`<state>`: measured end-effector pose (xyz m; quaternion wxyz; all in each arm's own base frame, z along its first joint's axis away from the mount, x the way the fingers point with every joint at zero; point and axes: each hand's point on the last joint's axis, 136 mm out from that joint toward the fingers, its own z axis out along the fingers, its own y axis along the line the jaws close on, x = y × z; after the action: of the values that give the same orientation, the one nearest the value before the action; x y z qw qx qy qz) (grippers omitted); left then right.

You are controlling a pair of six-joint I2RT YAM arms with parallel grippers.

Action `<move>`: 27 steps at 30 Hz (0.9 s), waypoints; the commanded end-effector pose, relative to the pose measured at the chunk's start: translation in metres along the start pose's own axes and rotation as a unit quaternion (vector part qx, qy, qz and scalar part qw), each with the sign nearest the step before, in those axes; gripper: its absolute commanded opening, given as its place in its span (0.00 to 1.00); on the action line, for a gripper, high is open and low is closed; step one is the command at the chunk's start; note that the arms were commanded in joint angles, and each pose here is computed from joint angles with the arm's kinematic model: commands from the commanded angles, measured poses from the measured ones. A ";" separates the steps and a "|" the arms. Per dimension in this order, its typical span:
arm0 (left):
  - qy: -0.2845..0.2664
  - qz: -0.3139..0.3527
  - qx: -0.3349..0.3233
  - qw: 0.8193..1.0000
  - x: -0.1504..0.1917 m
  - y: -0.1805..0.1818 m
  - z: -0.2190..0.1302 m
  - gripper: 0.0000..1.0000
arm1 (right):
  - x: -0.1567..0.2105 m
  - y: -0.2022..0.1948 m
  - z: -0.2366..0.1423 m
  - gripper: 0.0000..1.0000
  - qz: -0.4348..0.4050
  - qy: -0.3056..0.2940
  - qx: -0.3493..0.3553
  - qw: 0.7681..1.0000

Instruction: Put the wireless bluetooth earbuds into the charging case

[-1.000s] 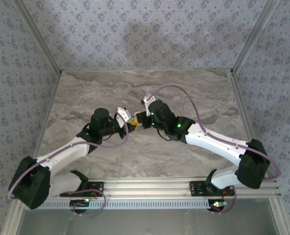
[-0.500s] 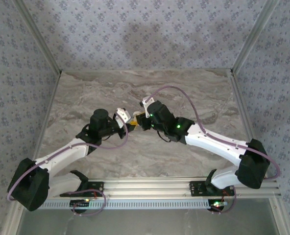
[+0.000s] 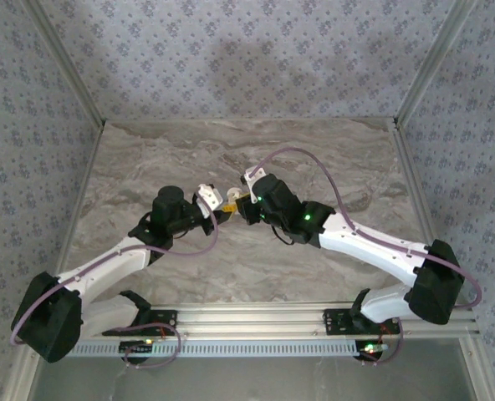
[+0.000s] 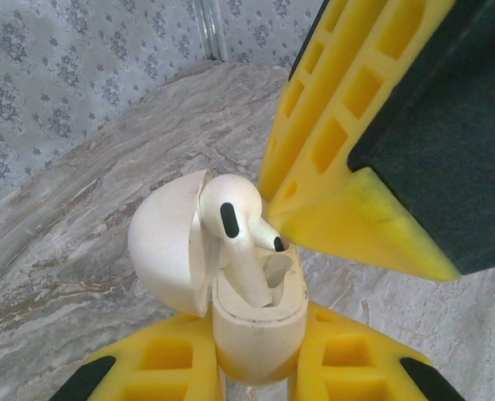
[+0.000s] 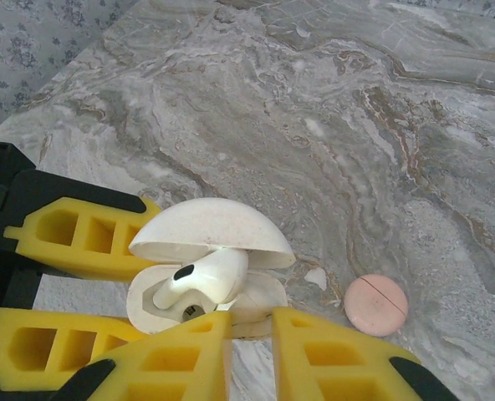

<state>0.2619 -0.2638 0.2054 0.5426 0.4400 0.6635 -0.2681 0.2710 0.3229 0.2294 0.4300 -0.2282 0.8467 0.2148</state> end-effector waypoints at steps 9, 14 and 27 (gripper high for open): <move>-0.021 0.023 -0.021 0.999 -0.016 0.006 -0.002 0.14 | -0.008 0.002 -0.013 0.25 0.028 -0.009 -0.026 0.999; -0.020 0.022 -0.025 0.999 -0.015 0.007 -0.002 0.14 | -0.017 0.003 -0.022 0.28 0.049 -0.019 -0.051 0.997; -0.020 0.020 -0.034 0.999 -0.013 0.010 -0.001 0.14 | -0.033 0.002 -0.030 0.35 0.241 0.029 -0.124 0.962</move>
<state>0.2701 -0.2597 0.2072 0.5558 0.4289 0.6688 -0.2445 0.2759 0.3067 0.2568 0.3588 -0.1210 0.8541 0.3565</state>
